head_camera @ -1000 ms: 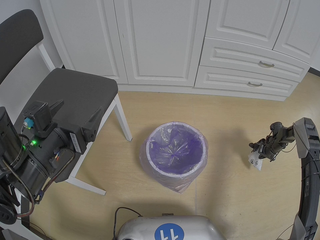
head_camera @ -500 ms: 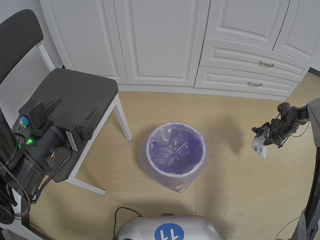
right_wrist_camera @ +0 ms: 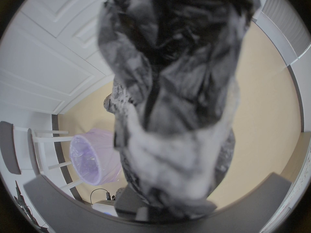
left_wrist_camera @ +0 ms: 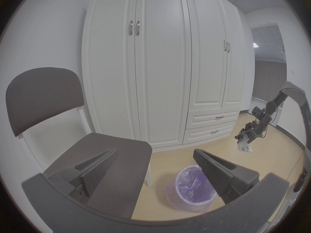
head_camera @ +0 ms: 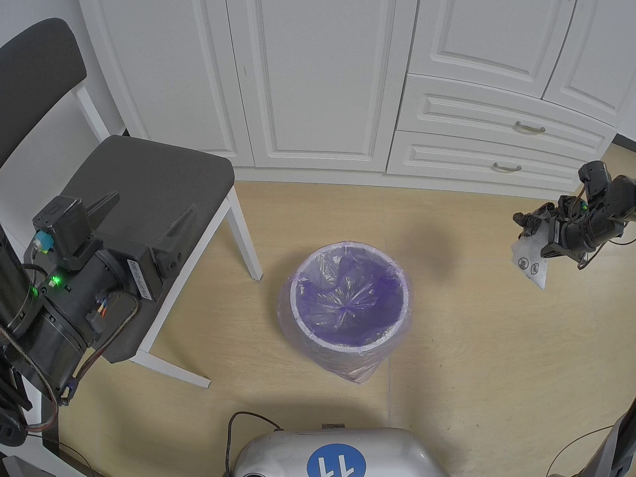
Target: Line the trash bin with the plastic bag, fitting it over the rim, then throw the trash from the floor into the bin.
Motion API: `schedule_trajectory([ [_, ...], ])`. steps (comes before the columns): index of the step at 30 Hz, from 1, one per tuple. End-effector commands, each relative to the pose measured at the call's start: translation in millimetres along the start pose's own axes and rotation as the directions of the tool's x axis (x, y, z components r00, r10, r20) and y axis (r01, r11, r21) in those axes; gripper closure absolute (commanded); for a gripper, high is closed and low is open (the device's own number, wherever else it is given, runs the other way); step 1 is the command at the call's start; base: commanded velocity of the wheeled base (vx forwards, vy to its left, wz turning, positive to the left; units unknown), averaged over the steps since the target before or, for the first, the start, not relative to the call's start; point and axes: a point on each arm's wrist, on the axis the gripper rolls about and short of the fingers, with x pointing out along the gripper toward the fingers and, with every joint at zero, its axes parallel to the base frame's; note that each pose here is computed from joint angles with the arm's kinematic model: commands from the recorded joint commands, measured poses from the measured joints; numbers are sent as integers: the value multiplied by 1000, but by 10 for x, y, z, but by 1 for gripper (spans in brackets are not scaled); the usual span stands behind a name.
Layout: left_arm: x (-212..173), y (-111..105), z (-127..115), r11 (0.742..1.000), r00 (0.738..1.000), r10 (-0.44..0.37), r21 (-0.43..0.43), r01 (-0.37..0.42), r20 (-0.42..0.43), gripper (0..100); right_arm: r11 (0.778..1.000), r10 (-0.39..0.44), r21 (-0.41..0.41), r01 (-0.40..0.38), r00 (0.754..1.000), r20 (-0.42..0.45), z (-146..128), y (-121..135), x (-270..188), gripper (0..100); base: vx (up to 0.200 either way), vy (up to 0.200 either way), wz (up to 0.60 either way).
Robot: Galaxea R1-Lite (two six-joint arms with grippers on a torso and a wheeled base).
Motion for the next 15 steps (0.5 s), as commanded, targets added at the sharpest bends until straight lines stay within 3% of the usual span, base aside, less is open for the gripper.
schedule_trajectory([
  [1, -14, 5, 14, 1000, 1000, -1, -3, 1, 7, 0, 997, 55, -55, -50, 993, 101, -103, 239, -629, 100, 0, 0, 0],
  [15, -50, 30, 54, 1000, 1000, 2, -3, -2, 24, 0, 973, 184, -175, -151, 965, 186, -477, 644, -1360, 100, 0, 0, 0],
])
